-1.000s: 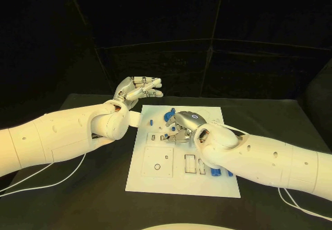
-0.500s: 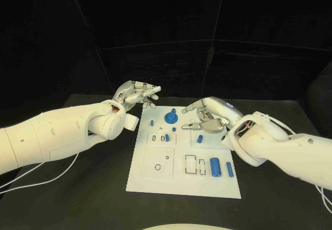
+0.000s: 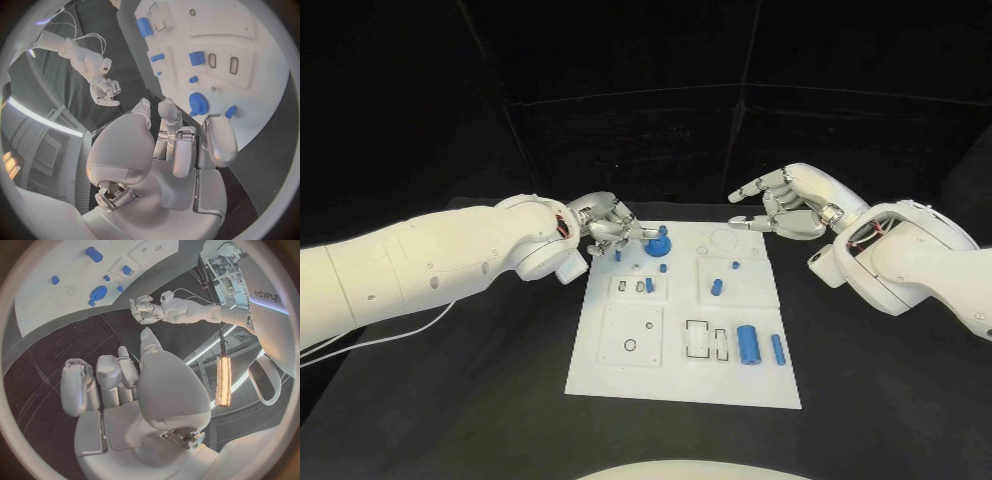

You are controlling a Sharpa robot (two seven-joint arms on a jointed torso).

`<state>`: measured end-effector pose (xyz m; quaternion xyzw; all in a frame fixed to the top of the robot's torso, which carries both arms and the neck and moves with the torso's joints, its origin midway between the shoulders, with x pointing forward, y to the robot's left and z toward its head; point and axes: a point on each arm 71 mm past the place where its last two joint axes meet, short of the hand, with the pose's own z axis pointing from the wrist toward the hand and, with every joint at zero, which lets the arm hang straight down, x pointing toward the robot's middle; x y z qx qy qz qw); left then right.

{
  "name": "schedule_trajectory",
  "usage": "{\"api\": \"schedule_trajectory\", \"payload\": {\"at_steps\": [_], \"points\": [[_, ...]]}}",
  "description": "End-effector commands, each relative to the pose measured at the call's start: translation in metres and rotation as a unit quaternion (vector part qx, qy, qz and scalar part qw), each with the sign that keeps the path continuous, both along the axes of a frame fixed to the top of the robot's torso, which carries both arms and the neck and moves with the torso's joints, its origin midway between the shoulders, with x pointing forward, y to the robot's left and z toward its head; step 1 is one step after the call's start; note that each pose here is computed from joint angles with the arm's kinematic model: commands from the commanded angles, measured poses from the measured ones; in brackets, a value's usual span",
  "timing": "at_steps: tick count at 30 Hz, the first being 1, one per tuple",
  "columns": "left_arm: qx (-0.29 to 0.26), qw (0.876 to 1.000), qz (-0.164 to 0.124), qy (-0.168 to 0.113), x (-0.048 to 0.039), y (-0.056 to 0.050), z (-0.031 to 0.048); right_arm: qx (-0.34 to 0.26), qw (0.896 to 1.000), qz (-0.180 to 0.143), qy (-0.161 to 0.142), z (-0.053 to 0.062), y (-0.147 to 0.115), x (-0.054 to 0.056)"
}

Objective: Assemble the parts on the task board

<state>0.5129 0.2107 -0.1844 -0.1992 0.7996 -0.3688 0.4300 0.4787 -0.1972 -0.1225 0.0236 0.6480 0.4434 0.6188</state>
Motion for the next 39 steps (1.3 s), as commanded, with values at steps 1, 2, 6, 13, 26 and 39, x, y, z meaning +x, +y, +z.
{"api": "schedule_trajectory", "payload": {"at_steps": [1, 2, 6, 13, 26, 39], "points": [[0.149, 0.987, -0.028, 0.058, -0.0022, -0.001, -0.0129, 0.006, 0.999, 0.01, 0.03, -0.002, -0.003, 0.002], [0.164, 0.984, -0.032, 0.066, -0.0021, -0.004, -0.0147, 0.005, 0.999, 0.007, 0.032, -0.002, -0.005, 0.003], [0.208, 0.974, -0.043, 0.079, -0.0006, -0.014, -0.0189, 0.002, 0.999, 0.0, 0.036, -0.003, -0.009, 0.005], [0.248, 0.964, -0.053, 0.082, 0.0051, -0.027, -0.0206, -0.003, 0.999, -0.01, 0.041, -0.004, -0.013, 0.008], [0.275, 0.954, -0.072, 0.097, 0.0108, -0.042, -0.0269, -0.013, 0.999, -0.018, 0.039, -0.005, -0.014, 0.011], [0.301, 0.945, -0.085, 0.098, 0.0122, -0.05, -0.0346, -0.015, 0.999, -0.021, 0.04, -0.006, -0.014, 0.013]]}}
